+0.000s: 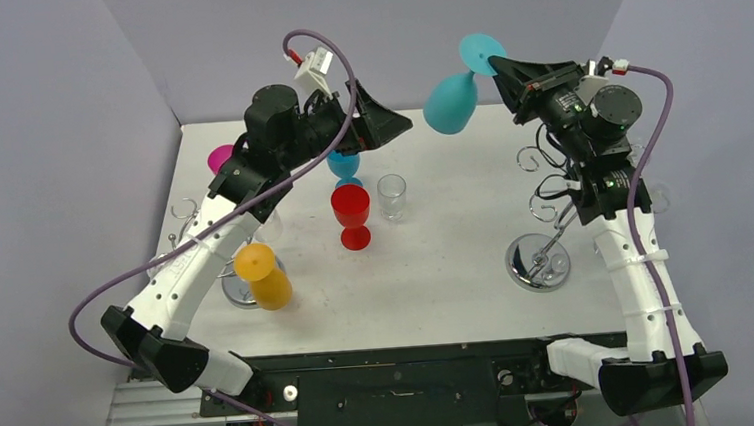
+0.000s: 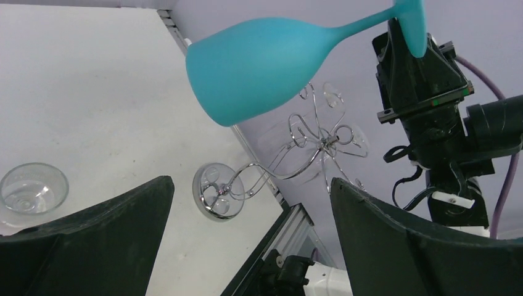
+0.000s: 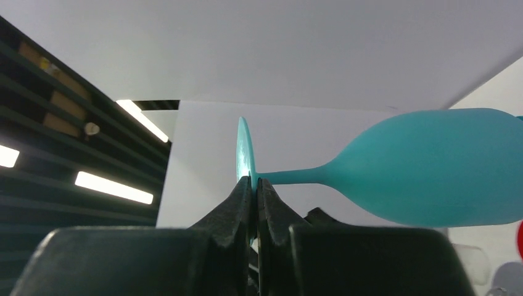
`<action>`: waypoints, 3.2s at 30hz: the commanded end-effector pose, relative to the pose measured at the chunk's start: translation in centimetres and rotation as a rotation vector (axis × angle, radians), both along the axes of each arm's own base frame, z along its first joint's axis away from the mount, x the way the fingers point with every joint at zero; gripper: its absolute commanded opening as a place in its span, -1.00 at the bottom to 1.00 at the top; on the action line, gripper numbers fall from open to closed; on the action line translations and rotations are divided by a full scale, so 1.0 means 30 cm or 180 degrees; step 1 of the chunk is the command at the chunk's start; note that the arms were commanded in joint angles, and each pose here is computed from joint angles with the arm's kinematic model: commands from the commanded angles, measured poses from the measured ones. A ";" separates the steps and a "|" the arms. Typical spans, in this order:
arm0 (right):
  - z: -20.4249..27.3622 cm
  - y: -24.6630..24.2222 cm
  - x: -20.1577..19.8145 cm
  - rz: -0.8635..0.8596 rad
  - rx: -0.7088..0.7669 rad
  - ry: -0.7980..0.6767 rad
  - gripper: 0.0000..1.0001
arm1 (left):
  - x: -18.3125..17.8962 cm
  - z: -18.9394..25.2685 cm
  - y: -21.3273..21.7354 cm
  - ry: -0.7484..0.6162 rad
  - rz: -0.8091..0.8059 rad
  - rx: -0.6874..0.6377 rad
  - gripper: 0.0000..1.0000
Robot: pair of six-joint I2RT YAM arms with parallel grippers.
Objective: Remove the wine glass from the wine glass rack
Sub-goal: Place the wine glass at the center of the board.
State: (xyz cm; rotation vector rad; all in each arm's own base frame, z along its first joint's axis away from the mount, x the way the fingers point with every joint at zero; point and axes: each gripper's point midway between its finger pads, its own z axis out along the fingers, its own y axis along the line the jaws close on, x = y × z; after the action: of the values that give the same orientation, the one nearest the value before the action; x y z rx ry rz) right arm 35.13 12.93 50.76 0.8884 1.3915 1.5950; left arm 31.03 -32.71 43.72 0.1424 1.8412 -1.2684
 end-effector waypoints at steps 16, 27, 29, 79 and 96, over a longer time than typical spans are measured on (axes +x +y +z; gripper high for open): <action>0.195 0.102 -0.086 0.0669 0.1606 -0.0323 -1.00 | 0.039 0.233 -0.039 -0.0374 -0.0564 -0.1455 0.99; 0.137 0.106 -0.084 0.0714 0.1770 -0.0235 -1.00 | -0.038 0.347 -0.012 -0.0634 -0.0805 -0.1763 -0.03; 0.124 0.100 -0.078 0.0663 0.1730 -0.0228 -1.00 | -0.048 0.362 -0.007 -0.0658 -0.0813 -0.1750 -0.32; -0.113 -0.343 -0.296 -0.1460 -0.2573 0.0354 0.36 | 0.509 -0.550 -0.171 -0.0092 0.1004 0.2388 -1.00; -0.094 -0.378 -0.357 -0.1613 -0.2653 0.0363 0.36 | 0.231 -0.571 -0.338 -0.0166 0.0220 0.2573 -1.00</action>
State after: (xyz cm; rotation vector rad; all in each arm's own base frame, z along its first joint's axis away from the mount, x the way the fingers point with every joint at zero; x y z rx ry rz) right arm 25.50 2.32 46.44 0.7404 1.6041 0.5323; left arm 40.66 -42.61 22.83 0.4769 2.2329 -0.3480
